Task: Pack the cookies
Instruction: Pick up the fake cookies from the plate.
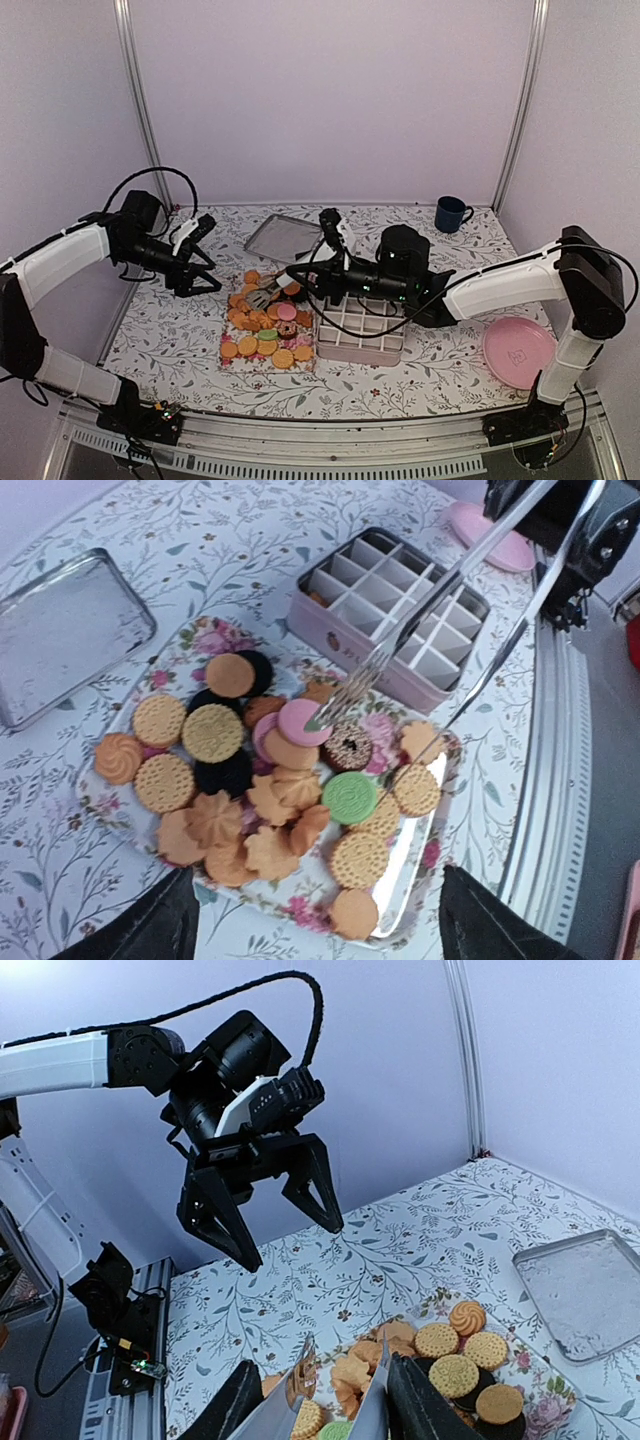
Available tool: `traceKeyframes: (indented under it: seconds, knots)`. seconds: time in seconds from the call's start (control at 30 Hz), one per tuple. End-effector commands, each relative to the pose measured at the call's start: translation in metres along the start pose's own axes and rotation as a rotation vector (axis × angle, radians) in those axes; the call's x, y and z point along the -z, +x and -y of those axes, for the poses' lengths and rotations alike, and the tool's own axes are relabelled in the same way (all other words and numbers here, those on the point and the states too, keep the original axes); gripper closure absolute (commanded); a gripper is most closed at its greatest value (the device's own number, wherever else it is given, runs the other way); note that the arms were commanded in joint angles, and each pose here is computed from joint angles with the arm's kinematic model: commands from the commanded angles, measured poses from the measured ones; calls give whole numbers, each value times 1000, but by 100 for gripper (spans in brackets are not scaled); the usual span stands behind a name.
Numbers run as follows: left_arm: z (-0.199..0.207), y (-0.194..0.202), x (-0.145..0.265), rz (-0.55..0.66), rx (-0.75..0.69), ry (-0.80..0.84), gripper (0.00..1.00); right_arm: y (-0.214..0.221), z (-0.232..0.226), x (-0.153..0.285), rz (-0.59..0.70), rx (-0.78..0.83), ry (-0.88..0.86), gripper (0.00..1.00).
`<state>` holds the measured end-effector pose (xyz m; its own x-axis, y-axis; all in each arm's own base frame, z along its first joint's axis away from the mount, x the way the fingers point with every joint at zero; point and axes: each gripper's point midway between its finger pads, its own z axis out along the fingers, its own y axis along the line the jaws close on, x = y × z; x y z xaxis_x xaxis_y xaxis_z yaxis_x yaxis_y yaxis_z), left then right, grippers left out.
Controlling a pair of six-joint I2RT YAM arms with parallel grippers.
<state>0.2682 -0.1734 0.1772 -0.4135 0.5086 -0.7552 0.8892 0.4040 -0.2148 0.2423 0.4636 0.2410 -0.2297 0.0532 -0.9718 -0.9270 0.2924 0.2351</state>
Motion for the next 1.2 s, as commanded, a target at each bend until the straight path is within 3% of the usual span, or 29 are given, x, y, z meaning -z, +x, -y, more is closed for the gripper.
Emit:
traceKeyframes:
  seconds: [0.0, 0.23, 0.53, 1.17]
  knots:
    - [-31, 17, 26, 13, 77, -107, 7, -10, 17, -17, 18, 101, 112, 58]
    - [-51, 40, 44, 23, 166, -151, 6, 11, 33, -19, -79, 128, 183, 58]
    - [-51, 35, 40, 54, 185, -120, 8, 32, 45, -8, -160, 136, 245, 57]
    - [-49, 32, 34, 47, 183, -81, 9, 63, 51, -15, -256, 52, 201, 55]
